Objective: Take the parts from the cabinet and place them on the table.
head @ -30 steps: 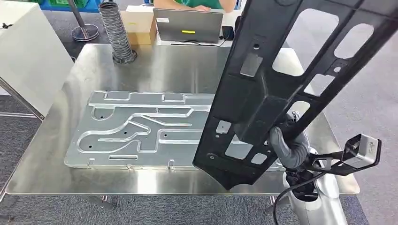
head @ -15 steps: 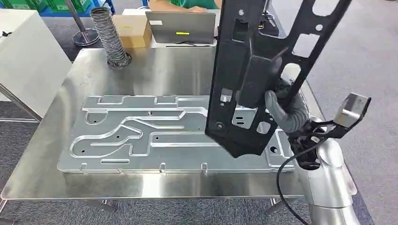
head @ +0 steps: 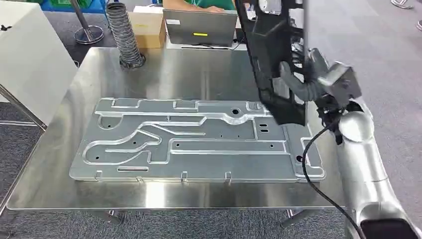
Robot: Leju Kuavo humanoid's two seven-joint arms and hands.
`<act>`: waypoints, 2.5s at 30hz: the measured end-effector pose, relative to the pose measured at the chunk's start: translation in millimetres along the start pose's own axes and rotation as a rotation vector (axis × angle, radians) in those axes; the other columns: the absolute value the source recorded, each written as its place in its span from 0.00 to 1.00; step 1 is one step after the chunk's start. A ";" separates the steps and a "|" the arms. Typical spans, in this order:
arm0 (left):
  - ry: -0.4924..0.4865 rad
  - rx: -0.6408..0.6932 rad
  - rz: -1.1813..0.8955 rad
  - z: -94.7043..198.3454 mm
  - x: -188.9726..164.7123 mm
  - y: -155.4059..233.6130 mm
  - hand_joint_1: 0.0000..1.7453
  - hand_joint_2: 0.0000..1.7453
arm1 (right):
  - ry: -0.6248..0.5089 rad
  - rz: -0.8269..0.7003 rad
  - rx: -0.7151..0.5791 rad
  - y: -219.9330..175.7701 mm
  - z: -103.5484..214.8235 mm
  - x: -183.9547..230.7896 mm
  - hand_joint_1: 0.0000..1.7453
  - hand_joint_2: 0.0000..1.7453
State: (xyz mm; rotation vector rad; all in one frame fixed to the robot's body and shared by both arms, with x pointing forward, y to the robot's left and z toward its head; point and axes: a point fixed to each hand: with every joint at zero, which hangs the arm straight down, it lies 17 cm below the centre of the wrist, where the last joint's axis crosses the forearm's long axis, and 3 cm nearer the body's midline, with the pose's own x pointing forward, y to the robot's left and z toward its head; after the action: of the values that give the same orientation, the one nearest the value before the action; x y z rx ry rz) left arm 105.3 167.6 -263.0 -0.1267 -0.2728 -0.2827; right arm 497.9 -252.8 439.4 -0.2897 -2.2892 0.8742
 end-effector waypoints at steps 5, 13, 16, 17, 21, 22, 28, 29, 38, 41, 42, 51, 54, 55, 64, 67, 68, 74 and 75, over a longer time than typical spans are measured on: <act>-0.012 -0.009 -0.025 0.1 2.8 -1.2 0.00 1.00 | 0.099 0.592 0.076 -29.5 -31.2 -28.4 0.95 1.00; -0.036 -0.014 -0.053 -0.3 15.4 0.4 0.00 1.00 | 0.119 1.023 0.267 13.7 -36.9 -80.4 0.95 1.00; -0.048 0.008 -0.057 -1.1 20.5 6.2 0.00 1.00 | 0.118 1.065 0.373 54.0 -23.1 -103.6 0.95 1.00; -0.048 0.013 -0.058 -1.2 20.8 7.8 0.00 1.00 | 0.118 1.066 0.396 63.3 -20.2 -108.5 0.95 1.00; -0.047 0.025 -0.059 -1.6 22.9 12.9 0.00 1.00 | 0.119 1.062 0.469 91.8 -8.3 -122.9 0.95 1.00; -0.046 0.027 -0.060 -1.7 22.5 13.7 0.00 1.00 | 0.120 1.060 0.477 94.7 -7.4 -124.3 0.95 1.00; -0.039 0.028 -0.056 -1.8 23.5 15.9 0.00 1.00 | 0.124 1.015 0.484 114.1 -3.5 -128.9 0.95 1.00; -0.038 0.027 -0.055 -1.7 22.9 16.5 0.00 1.00 | 0.124 1.004 0.491 120.6 -1.8 -129.6 0.95 1.00; -0.042 0.022 -0.055 -1.3 19.5 15.7 0.00 1.00 | 0.107 0.927 0.487 146.2 -10.6 -120.2 0.95 1.00; -0.041 0.023 -0.058 -1.3 18.7 16.1 0.00 1.00 | 0.102 0.911 0.484 152.7 -13.3 -116.9 0.00 0.00; -0.040 0.024 -0.058 -1.3 18.1 17.0 0.00 1.00 | 0.103 0.904 0.487 156.2 -12.7 -117.0 0.00 0.00; -0.033 0.031 -0.082 -1.4 16.0 20.8 0.00 1.00 | 0.105 0.867 0.490 170.8 -12.3 -115.7 0.00 0.00; -0.034 0.033 -0.077 -1.5 16.4 21.1 0.00 1.00 | 0.102 0.863 0.487 172.3 -12.9 -114.5 0.00 0.00; -0.035 0.034 -0.076 -1.5 16.9 21.5 0.00 0.00 | 0.102 0.863 0.485 171.4 -13.7 -114.3 0.00 0.00; -0.036 0.031 -0.069 -1.4 16.9 19.7 0.00 0.00 | 0.113 0.848 0.497 178.7 -7.2 -118.3 0.00 0.00; -0.038 0.032 -0.066 -1.5 17.6 19.7 0.00 0.00 | 0.109 0.843 0.497 181.4 -8.4 -116.8 0.00 0.00; -0.038 0.033 -0.066 -1.5 18.0 19.9 0.00 0.00 | 0.107 0.841 0.498 182.2 -9.2 -116.0 0.00 0.00; -0.037 0.035 -0.059 -1.3 14.9 21.0 0.00 0.00 | 0.089 0.797 0.496 187.0 -14.6 -109.5 0.00 0.00; -0.036 0.035 -0.055 -1.2 13.5 20.9 0.00 0.00 | 0.089 0.794 0.496 187.4 -14.5 -109.5 0.00 0.00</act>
State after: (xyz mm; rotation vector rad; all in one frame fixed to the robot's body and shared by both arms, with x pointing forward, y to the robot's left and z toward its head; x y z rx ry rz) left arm 124.1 183.8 -262.2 -0.0897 -0.3173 -0.3302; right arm 585.2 -149.9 268.7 -1.0144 -1.7709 1.7294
